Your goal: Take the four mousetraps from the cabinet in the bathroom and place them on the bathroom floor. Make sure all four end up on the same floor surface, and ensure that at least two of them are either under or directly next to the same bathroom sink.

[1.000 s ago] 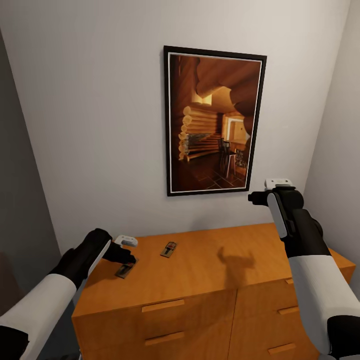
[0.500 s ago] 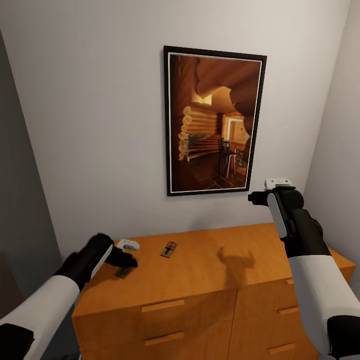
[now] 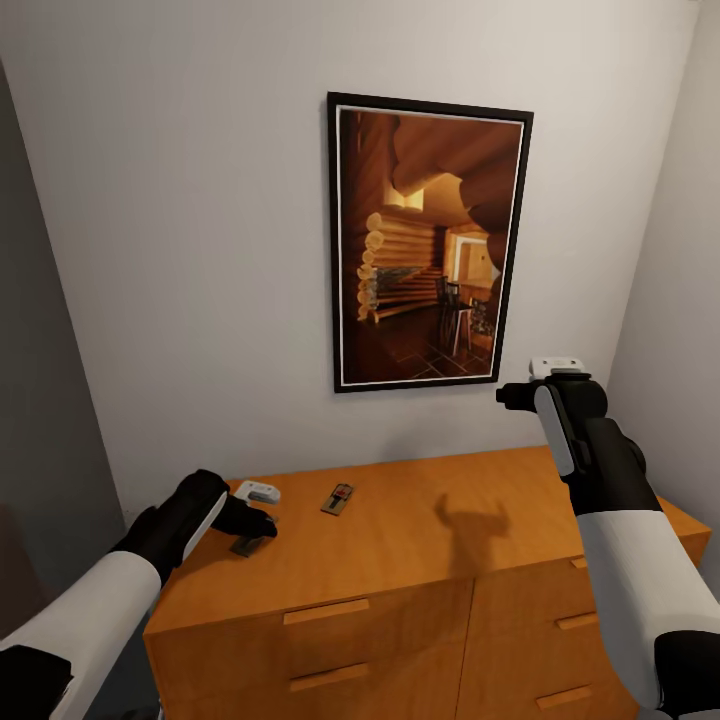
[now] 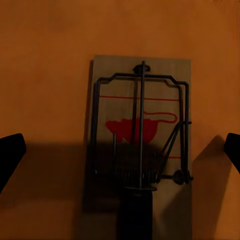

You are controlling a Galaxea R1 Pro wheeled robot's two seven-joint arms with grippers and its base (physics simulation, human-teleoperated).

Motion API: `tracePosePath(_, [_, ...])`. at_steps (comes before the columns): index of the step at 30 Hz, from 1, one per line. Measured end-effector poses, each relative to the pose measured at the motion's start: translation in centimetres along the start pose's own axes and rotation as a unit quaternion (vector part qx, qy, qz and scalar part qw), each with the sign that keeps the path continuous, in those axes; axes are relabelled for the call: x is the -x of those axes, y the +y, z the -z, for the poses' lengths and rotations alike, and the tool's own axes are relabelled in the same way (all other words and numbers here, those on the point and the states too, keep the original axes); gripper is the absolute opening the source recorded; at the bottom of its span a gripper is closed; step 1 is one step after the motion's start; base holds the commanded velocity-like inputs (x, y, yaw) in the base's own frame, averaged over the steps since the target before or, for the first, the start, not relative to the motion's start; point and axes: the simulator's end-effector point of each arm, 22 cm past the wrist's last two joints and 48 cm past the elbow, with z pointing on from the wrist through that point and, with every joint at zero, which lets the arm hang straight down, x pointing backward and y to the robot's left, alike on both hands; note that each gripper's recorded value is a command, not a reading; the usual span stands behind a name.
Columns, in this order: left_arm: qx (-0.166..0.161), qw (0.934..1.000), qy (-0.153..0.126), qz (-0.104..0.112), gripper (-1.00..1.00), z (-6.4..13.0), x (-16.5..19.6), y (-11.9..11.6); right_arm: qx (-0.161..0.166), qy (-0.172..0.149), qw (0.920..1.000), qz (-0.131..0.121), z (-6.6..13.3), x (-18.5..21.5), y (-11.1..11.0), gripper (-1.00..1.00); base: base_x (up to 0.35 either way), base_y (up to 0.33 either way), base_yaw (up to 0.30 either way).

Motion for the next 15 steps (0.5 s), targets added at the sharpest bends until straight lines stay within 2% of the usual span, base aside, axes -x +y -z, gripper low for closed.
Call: tracePosePath(15, [0.000,1.0000,0.000,0.000,1.00,-0.01,0.02,-0.03,0.000,0.000,1.0000,0.000,0.00,0.00,0.00,1.00,0.000,0.000,0.000])
